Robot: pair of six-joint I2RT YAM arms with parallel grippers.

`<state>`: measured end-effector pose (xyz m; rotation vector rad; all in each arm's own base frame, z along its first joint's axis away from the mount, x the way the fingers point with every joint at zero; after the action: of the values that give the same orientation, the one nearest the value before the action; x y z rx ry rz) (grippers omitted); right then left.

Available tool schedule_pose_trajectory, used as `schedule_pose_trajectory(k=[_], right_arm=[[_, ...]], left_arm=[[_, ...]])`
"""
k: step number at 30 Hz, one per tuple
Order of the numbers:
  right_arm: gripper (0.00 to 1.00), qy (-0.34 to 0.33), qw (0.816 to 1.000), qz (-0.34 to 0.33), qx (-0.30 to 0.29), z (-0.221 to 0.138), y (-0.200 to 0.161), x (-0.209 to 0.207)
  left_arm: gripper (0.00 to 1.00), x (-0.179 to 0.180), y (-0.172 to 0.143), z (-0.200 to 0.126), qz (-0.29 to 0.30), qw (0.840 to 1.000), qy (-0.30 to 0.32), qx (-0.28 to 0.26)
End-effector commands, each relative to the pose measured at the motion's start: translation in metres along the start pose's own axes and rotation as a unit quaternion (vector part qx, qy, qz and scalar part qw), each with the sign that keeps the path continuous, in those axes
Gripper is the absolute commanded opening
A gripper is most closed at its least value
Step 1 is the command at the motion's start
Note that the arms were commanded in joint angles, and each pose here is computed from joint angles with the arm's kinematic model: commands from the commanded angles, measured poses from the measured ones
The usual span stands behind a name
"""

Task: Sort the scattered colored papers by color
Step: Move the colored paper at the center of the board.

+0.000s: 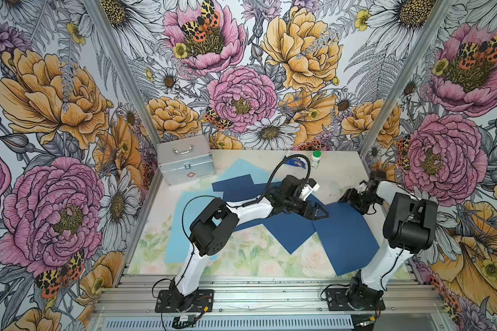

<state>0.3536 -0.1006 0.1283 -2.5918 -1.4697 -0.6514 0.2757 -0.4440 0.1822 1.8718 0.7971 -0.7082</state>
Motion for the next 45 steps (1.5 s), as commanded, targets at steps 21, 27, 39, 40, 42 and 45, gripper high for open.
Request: schedule_pose_trajectory(k=[21, 27, 39, 40, 42, 45], right_arm=[[1.00, -0.213, 0.970, 0.047, -0.105, -0.035, 0.015, -0.032], [1.00, -0.180, 0.978, 0.067, -0.078, -0.019, 0.011, -0.032], [1.00, -0.160, 0.980, 0.081, -0.086, -0.015, 0.020, -0.030], [1.00, -0.158, 0.980, 0.082, -0.086, -0.015, 0.021, -0.030], [1.00, -0.158, 0.980, 0.083, -0.089, -0.016, 0.021, -0.030], [1.00, -0.158, 0.980, 0.083, -0.093, -0.018, 0.022, -0.029]], left_arm=[[0.99, 0.063, 0.007, 0.086, -0.105, 0.990, 0.029, 0.095], [0.99, 0.053, 0.016, 0.085, -0.108, 0.990, 0.023, 0.089], [0.99, 0.029, 0.018, 0.113, -0.091, 0.992, -0.008, 0.086], [0.99, 0.035, 0.016, 0.116, -0.102, 0.991, -0.006, 0.088], [0.99, 0.047, 0.013, 0.119, -0.125, 0.988, 0.011, 0.088], [0.99, 0.065, 0.010, 0.120, -0.164, 0.982, 0.021, 0.088]])
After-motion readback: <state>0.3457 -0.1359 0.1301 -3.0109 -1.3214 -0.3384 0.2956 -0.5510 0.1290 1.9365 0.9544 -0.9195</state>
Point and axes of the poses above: each gripper's point midway between its finger pads, its own z axis out along the fingers, its own x axis along the line the jaws close on, y = z × x, the point moved 9 cm from there along -z, back along the fingers, and after that the axes turned 2 degrees about -z, right-handed, at the moved point
